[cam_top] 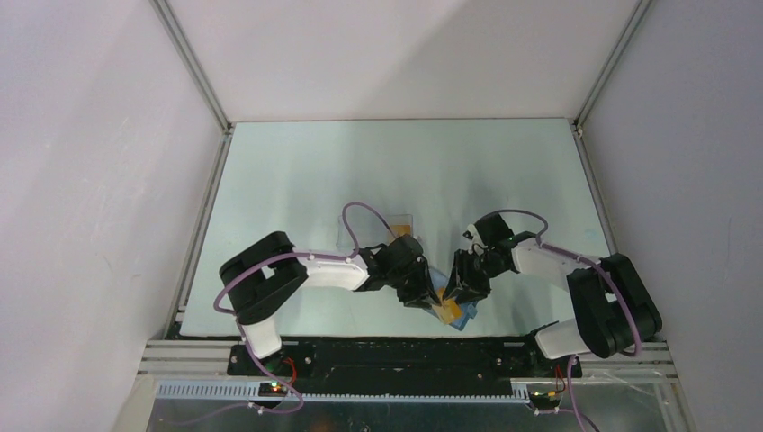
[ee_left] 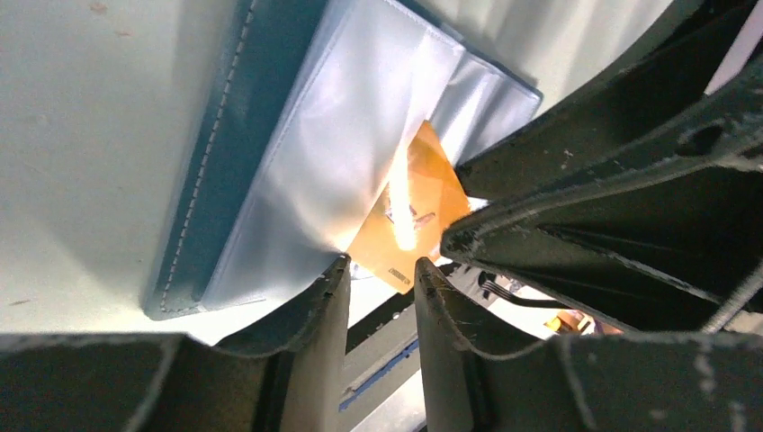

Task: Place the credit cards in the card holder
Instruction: Pick up the credit card from the card holder.

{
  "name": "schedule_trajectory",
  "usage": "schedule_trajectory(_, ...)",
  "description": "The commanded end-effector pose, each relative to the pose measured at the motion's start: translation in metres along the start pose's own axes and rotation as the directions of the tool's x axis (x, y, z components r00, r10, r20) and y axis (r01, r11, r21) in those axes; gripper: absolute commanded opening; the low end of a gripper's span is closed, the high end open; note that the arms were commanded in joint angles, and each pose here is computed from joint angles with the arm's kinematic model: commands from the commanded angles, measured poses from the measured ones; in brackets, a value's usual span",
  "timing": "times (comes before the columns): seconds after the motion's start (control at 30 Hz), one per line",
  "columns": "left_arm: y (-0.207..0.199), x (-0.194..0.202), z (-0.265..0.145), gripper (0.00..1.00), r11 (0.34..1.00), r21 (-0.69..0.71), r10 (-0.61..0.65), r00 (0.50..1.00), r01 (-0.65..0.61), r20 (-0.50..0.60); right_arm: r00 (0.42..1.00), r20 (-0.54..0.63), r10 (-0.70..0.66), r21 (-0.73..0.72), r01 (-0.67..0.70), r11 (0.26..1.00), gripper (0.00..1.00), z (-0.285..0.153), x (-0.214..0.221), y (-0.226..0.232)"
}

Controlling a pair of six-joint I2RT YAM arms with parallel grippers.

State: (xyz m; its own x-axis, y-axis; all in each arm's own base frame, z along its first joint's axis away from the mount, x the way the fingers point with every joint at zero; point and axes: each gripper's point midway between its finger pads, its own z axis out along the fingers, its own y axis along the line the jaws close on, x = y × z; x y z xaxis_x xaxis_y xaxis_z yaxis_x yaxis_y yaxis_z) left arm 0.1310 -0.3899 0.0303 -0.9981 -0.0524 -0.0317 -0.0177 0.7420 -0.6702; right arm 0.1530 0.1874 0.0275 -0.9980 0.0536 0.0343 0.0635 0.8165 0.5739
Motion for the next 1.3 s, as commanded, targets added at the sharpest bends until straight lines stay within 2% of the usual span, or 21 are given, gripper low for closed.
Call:
schedule_trajectory(0.0, 0.009, 0.0, 0.009, 0.36, 0.999, -0.05, 0.004, 1.0, -0.005, -0.008, 0.999, -0.028, 0.034, -0.015, -0.034, 0.999, 0.47, 0.011, 0.004, -0.005)
schedule_trajectory(0.2, 0.019, 0.004, 0.016, 0.22, 0.998, -0.064, -0.013, 1.0, 0.011, -0.023, 0.997, -0.053, 0.061, -0.065, -0.065, 0.996, 0.46, 0.019, 0.009, -0.003)
schedule_trajectory(0.3, 0.012, 0.001, 0.016, 0.17, 1.0, -0.023, -0.008, 1.0, 0.007, -0.01, 0.995, -0.072, 0.076, -0.104, -0.083, 0.991, 0.43, 0.02, 0.014, 0.002)
schedule_trajectory(0.37, 0.01, 0.0, 0.016, 0.15, 1.0, -0.007, -0.011, 1.0, 0.011, -0.005, 0.994, -0.074, 0.077, -0.134, -0.086, 0.987, 0.4, 0.019, 0.014, 0.006)
schedule_trajectory(0.5, 0.002, -0.002, 0.01, 0.15, 0.998, 0.054, -0.022, 1.0, 0.021, 0.016, 0.995, -0.07, 0.065, -0.204, -0.078, 0.976, 0.26, 0.015, 0.013, 0.018)
schedule_trajectory(0.7, -0.011, -0.005, 0.004, 0.15, 0.991, 0.127, -0.034, 0.999, 0.031, 0.024, 0.998, -0.043, 0.044, -0.231, -0.053, 0.972, 0.18, 0.011, 0.01, 0.023)
schedule_trajectory(0.93, -0.006, -0.006, -0.001, 0.16, 0.988, 0.141, -0.061, 0.997, 0.055, 0.041, 0.999, 0.007, 0.04, -0.202, -0.038, 0.979, 0.25, 0.007, 0.005, 0.019)
schedule_trajectory(1.0, 0.004, -0.004, -0.003, 0.2, 0.991, 0.123, -0.067, 0.997, 0.06, 0.048, 0.998, 0.033, 0.044, -0.156, -0.038, 0.987, 0.34, 0.005, 0.005, 0.012)
schedule_trajectory(1.1, 0.013, -0.001, -0.004, 0.26, 0.993, 0.097, -0.078, 0.996, 0.073, 0.047, 0.996, 0.08, 0.033, -0.099, -0.025, 0.995, 0.43, 0.001, 0.001, 0.003)
schedule_trajectory(1.2, 0.021, 0.003, -0.004, 0.25, 0.993, 0.08, -0.093, 0.995, 0.09, 0.039, 0.997, 0.078, 0.029, -0.064, -0.024, 0.998, 0.45, 0.002, 0.004, -0.005)
schedule_trajectory(1.27, 0.026, 0.005, -0.001, 0.21, 0.992, 0.068, -0.105, 0.994, 0.103, 0.025, 0.997, 0.065, 0.032, -0.042, -0.03, 0.999, 0.45, 0.006, 0.005, -0.01)
